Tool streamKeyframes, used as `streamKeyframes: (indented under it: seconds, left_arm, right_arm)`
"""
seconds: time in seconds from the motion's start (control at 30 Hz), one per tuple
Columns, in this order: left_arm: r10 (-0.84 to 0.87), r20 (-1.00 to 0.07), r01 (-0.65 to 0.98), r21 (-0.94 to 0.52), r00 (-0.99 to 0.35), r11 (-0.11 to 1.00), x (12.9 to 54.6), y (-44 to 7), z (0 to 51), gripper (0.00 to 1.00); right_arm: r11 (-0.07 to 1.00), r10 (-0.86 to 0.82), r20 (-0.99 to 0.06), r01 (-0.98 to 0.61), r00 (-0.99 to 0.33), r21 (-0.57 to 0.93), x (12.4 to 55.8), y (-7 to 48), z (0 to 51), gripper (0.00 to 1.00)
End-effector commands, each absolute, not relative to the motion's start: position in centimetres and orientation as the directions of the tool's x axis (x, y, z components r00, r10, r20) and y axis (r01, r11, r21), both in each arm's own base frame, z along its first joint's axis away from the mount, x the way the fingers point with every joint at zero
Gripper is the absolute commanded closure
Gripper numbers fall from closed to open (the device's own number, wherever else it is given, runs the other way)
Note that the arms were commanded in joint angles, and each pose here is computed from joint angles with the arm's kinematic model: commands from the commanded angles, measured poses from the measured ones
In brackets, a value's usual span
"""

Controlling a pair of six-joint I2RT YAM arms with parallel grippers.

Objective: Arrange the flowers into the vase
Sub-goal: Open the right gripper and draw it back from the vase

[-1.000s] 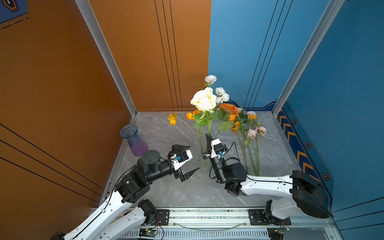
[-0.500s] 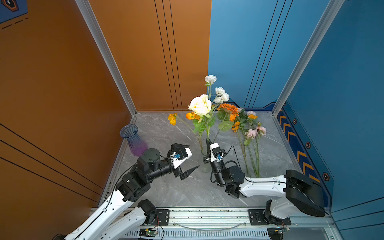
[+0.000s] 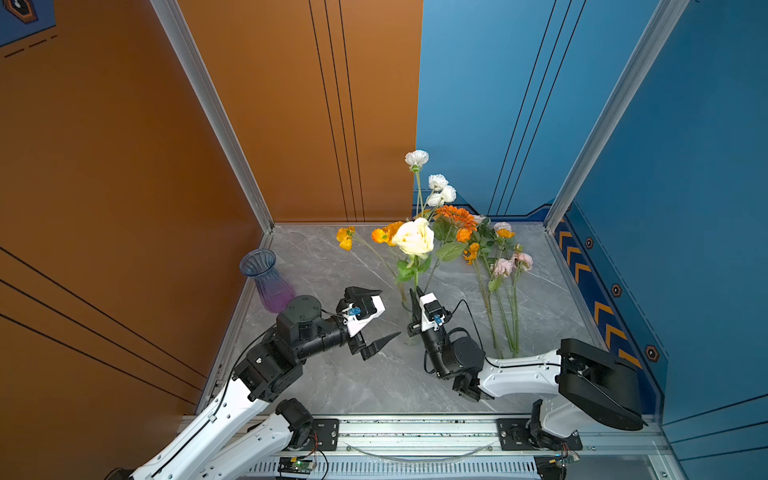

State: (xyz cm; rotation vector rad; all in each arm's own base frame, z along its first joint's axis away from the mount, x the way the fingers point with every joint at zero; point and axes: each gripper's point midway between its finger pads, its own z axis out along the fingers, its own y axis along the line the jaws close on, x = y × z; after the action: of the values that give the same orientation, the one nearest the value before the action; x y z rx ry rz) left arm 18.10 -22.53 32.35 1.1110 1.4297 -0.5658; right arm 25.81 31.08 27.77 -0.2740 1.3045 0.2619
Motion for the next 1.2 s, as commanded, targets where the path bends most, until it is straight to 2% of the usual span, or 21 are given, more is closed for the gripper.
streamKeyframes:
  seconds: [0.0, 0.2, 0.43, 0.57, 0.7, 0.87, 1.03, 1.17]
  left_arm:
    - [0.291, -0.949, 0.875, 0.243, 0.125, 0.419, 18.1, -22.7, 32.1, 0.02]
    - [0.291, -0.949, 0.874, 0.241, 0.122, 0.422, 18.1, -22.6, 32.1, 0.02]
    - [0.29, -0.949, 0.873, 0.241, 0.121, 0.423, 18.2, -22.6, 32.1, 0.02]
    - [0.289, -0.95, 0.874, 0.237, 0.117, 0.424, 18.3, -22.6, 32.1, 0.02]
    - [0.288, -0.951, 0.874, 0.235, 0.115, 0.426, 18.4, -22.5, 32.1, 0.02]
    - [0.288, -0.951, 0.873, 0.233, 0.113, 0.428, 18.4, -22.5, 32.1, 0.02]
    - [0.286, -0.952, 0.877, 0.229, 0.111, 0.422, 18.4, -22.6, 32.0, 0.02]
    - [0.285, -0.953, 0.881, 0.224, 0.107, 0.417, 18.4, -22.7, 32.0, 0.02]
  right_arm:
    - [0.946, 0.063, -0.972, -0.324, 0.228, -0.015, 25.7, 30.5, 27.4, 0.74]
    - [0.943, 0.041, -0.97, -0.33, 0.239, -0.041, 25.1, 30.9, 27.5, 0.62]
    - [0.96, -0.002, -0.972, -0.271, 0.237, -0.068, 24.3, 29.8, 27.9, 0.19]
    - [0.965, -0.055, -0.973, -0.237, 0.225, -0.11, 23.6, 29.3, 28.5, 0.04]
    - [0.95, -0.099, -0.981, -0.277, 0.168, -0.143, 23.4, 29.6, 28.5, 0.01]
    - [0.911, -0.092, -0.993, -0.396, 0.077, -0.115, 22.8, 29.4, 27.6, 0.0]
    - [0.812, -0.12, -0.993, -0.575, -0.004, -0.096, 20.9, 29.4, 26.1, 0.0]
    - [0.758, -0.152, -0.988, -0.646, -0.042, -0.089, 19.4, 28.5, 25.3, 0.0]
